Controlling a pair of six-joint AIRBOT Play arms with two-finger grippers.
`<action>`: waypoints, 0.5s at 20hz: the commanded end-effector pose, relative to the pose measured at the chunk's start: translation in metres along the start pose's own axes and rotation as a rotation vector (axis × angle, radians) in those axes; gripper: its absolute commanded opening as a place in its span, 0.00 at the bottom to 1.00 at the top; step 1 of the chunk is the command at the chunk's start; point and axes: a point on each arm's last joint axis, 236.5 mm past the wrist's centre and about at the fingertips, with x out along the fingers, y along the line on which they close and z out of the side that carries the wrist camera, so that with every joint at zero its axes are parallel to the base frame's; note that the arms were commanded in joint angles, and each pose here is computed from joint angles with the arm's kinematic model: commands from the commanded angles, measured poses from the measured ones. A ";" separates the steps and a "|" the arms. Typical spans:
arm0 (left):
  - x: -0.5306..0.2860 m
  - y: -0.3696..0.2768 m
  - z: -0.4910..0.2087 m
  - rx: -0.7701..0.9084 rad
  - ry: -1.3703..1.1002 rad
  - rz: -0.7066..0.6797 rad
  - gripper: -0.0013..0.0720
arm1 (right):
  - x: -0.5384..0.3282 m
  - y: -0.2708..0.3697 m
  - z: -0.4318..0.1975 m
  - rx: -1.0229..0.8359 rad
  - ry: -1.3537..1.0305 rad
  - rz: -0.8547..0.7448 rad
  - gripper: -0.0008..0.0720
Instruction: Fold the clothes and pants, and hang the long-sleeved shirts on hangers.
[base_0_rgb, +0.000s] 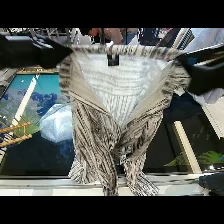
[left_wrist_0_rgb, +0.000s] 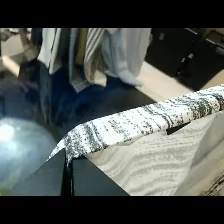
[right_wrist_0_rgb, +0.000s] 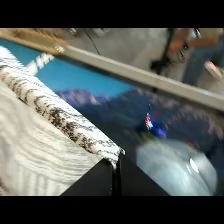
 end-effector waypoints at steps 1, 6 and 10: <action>0.041 0.065 -0.114 -0.126 0.259 0.143 0.04 | 0.095 -0.022 -0.097 0.103 0.342 -0.024 0.05; 0.073 0.085 -0.306 -0.370 0.572 0.156 0.04 | 0.242 0.068 -0.250 0.312 0.703 0.404 0.05; 0.094 0.081 -0.346 -0.495 0.627 0.116 0.04 | 0.315 0.090 -0.279 0.464 0.729 0.473 0.46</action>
